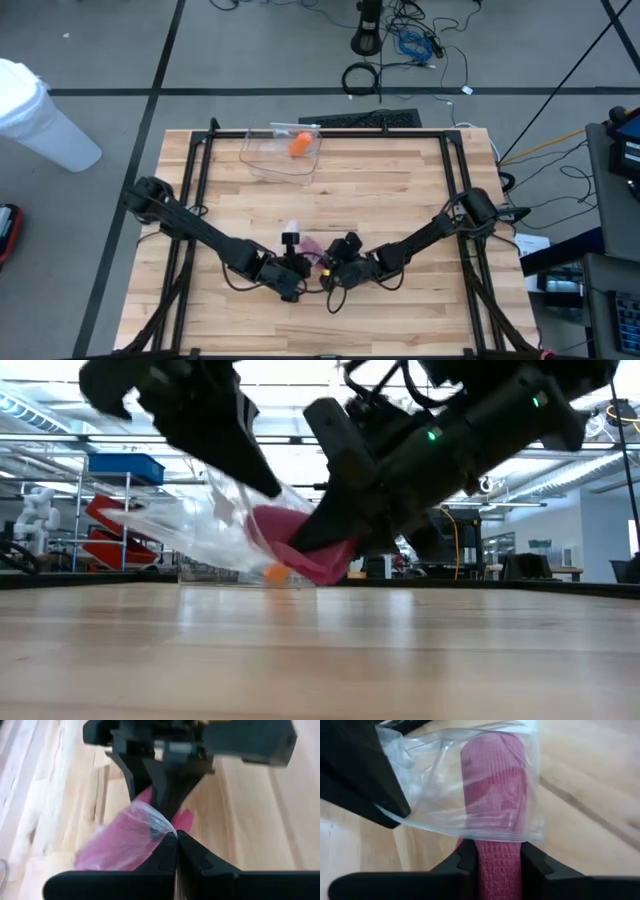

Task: Roll bandage
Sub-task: Put the rolled pink bandage into the transparent zip bag, then close the transparent zip bag

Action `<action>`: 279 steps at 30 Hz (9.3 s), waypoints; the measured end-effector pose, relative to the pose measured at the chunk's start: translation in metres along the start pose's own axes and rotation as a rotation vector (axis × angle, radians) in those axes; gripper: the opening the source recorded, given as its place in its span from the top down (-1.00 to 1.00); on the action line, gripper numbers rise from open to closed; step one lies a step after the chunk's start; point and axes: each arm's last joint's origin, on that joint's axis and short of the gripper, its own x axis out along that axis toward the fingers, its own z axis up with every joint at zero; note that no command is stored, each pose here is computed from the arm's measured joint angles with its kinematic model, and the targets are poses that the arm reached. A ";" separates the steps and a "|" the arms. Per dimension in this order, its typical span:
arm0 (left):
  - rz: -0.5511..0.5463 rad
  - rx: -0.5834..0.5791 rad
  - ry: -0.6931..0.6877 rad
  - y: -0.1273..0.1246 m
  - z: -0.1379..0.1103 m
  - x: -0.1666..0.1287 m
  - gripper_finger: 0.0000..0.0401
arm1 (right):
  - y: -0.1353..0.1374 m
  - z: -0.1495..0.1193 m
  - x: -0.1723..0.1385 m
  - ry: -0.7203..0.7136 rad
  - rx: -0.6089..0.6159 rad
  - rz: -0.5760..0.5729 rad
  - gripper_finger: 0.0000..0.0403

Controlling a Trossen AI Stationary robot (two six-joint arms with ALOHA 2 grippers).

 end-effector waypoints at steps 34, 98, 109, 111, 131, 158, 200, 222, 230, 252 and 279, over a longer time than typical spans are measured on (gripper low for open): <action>0.092 0.005 -0.092 -0.010 0.013 0.017 0.97 | -0.028 -0.022 -0.012 -0.024 0.319 0.270 0.33; -0.208 -0.160 -0.204 -0.010 0.033 -0.001 0.97 | 0.052 -0.031 -0.027 -0.253 -0.532 0.016 0.64; -0.307 -0.150 -0.221 -0.015 0.036 -0.006 0.97 | 0.068 -0.040 -0.042 -0.201 -0.679 0.040 0.34; -0.315 -0.144 -0.235 -0.017 0.037 -0.007 0.97 | 0.071 -0.040 -0.046 -0.205 -0.694 0.050 0.19; -0.356 -0.114 -0.286 -0.014 0.054 -0.016 0.97 | 0.100 -0.059 -0.147 -0.434 -1.033 -0.215 0.09; -0.095 -0.084 -0.290 0.006 0.075 -0.058 0.97 | 0.055 -0.015 -0.146 -0.141 -0.788 -0.138 0.09; -0.044 -0.009 -0.230 0.028 0.055 -0.029 0.81 | 0.008 0.041 -0.082 0.287 -0.762 -0.095 1.00; 0.041 -0.044 -0.081 -0.011 0.019 -0.043 0.80 | 0.002 -0.034 -0.091 0.214 -1.050 0.058 -0.10; 0.063 -0.040 -0.049 -0.044 -0.009 -0.035 0.80 | -0.004 -0.052 -0.064 0.181 -1.360 -0.013 -0.12; 0.174 -0.114 0.169 -0.040 -0.052 0.050 0.80 | -0.007 -0.037 -0.034 0.128 -1.279 0.044 0.02; 0.179 -0.135 0.154 -0.036 -0.040 0.035 0.80 | 0.023 -0.033 -0.046 -0.093 -1.212 0.128 0.99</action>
